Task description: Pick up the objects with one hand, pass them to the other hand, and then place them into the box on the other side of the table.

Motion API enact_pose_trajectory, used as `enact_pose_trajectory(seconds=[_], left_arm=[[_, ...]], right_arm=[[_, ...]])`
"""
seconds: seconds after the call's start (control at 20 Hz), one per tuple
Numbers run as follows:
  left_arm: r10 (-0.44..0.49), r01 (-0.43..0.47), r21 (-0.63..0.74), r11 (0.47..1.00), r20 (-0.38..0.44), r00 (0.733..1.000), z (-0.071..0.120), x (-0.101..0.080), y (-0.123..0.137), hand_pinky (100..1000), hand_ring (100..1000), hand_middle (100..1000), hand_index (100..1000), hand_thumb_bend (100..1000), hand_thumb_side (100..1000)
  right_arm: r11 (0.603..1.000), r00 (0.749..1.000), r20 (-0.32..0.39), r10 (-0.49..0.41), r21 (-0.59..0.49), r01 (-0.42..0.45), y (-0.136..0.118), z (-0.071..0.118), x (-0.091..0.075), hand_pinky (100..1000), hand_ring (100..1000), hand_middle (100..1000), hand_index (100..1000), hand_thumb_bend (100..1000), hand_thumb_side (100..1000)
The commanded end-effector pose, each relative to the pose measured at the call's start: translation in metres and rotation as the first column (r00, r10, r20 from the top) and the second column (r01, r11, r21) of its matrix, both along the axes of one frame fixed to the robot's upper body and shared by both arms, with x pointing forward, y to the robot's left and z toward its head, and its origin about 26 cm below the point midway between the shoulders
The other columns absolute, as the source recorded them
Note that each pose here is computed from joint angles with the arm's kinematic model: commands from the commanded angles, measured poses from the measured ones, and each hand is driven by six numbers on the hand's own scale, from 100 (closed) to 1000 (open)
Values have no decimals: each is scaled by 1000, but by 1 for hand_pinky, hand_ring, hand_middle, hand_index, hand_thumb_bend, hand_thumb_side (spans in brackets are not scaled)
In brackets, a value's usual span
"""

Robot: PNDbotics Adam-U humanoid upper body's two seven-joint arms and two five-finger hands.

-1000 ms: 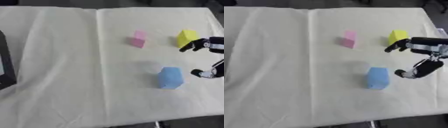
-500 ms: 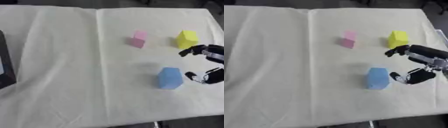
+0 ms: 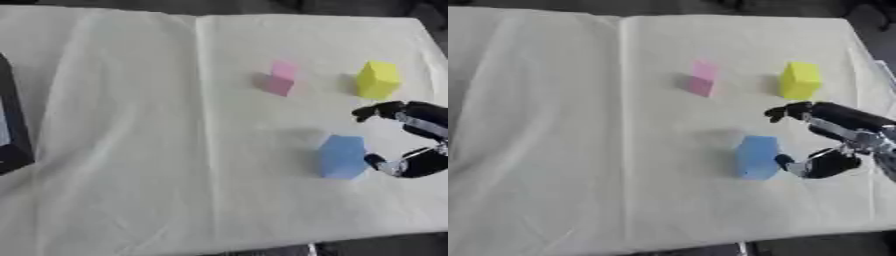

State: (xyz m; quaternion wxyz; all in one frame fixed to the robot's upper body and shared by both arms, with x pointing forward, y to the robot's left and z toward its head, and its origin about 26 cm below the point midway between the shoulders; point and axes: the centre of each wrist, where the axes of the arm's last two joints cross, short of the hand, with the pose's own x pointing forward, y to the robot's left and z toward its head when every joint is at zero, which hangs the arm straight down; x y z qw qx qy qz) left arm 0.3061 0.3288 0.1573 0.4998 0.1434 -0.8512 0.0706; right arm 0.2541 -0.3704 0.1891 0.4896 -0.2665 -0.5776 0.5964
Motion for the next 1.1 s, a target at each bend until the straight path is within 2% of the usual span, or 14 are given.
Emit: enact_pose_trajectory(seconds=[0.05, 0.25, 0.5, 0.8, 1.1], left_arm=[[14, -15, 37, 999, 30, 999, 11, -2, 7, 772, 783, 851, 954, 399, 1000], [21, -23, 39, 999, 28, 999, 10, -3, 8, 773, 782, 850, 955, 399, 1000], [19, -20, 37, 999, 35, 999, 11, -3, 7, 772, 780, 848, 954, 401, 1000], [12, -13, 33, 999, 44, 999, 12, -3, 5, 772, 780, 848, 953, 401, 1000], [5, -7, 30, 1000, 48, 999, 13, -3, 3, 772, 779, 847, 952, 399, 1000]], right_arm=[[999, 999, -8, 49, -5, -49, 0, 12, 0, 919, 957, 828, 961, 429, 100], [998, 998, -8, 57, 4, -57, -2, 17, 0, 923, 959, 830, 966, 411, 100], [999, 999, -15, 43, -6, -43, 0, 12, -1, 925, 958, 830, 970, 455, 100], [999, 1000, 19, 0, -54, 1, 4, 7, 0, 925, 957, 834, 969, 487, 100], [996, 1000, 12, -8, -86, 9, 13, 2, 3, 925, 955, 836, 966, 470, 100]])
